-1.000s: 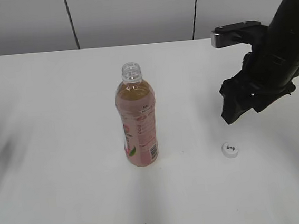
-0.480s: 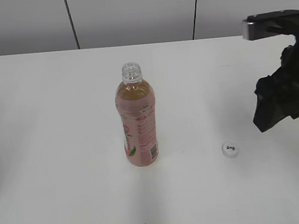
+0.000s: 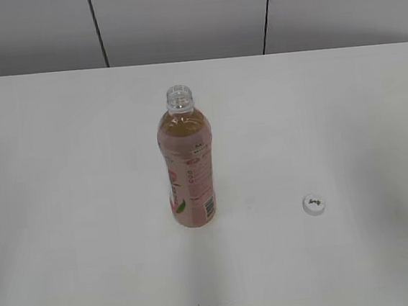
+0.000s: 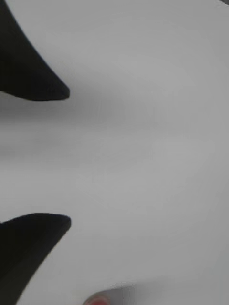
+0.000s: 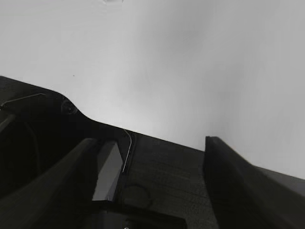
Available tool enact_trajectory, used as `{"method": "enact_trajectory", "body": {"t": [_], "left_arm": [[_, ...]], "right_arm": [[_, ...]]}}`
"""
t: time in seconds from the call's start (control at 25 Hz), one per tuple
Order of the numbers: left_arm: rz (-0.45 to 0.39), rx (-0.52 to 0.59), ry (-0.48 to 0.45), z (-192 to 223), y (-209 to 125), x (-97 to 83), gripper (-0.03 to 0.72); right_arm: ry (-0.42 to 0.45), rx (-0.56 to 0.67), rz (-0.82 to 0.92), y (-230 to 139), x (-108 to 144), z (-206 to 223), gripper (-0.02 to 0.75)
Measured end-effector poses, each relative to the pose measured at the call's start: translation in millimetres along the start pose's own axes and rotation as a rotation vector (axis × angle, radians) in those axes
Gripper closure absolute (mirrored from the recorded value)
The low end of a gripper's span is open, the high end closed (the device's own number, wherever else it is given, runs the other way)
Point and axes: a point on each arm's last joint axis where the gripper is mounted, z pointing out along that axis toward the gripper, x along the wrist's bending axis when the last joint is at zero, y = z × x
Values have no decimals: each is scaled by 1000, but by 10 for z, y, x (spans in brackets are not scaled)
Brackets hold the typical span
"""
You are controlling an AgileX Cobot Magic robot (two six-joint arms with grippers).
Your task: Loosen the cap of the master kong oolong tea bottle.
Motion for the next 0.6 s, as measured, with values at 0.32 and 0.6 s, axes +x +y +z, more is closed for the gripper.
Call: {"method": "enact_trajectory", "body": {"t": [0.32, 0.6], "left_arm": [[150, -46, -29, -310, -256, 47, 236], [243, -199, -55, -527, -412, 100, 236]], "right_arm": [[-34, -223, 18, -761, 36, -294, 249], [-101, -476, 5, -1369, 30, -193, 256]]}}
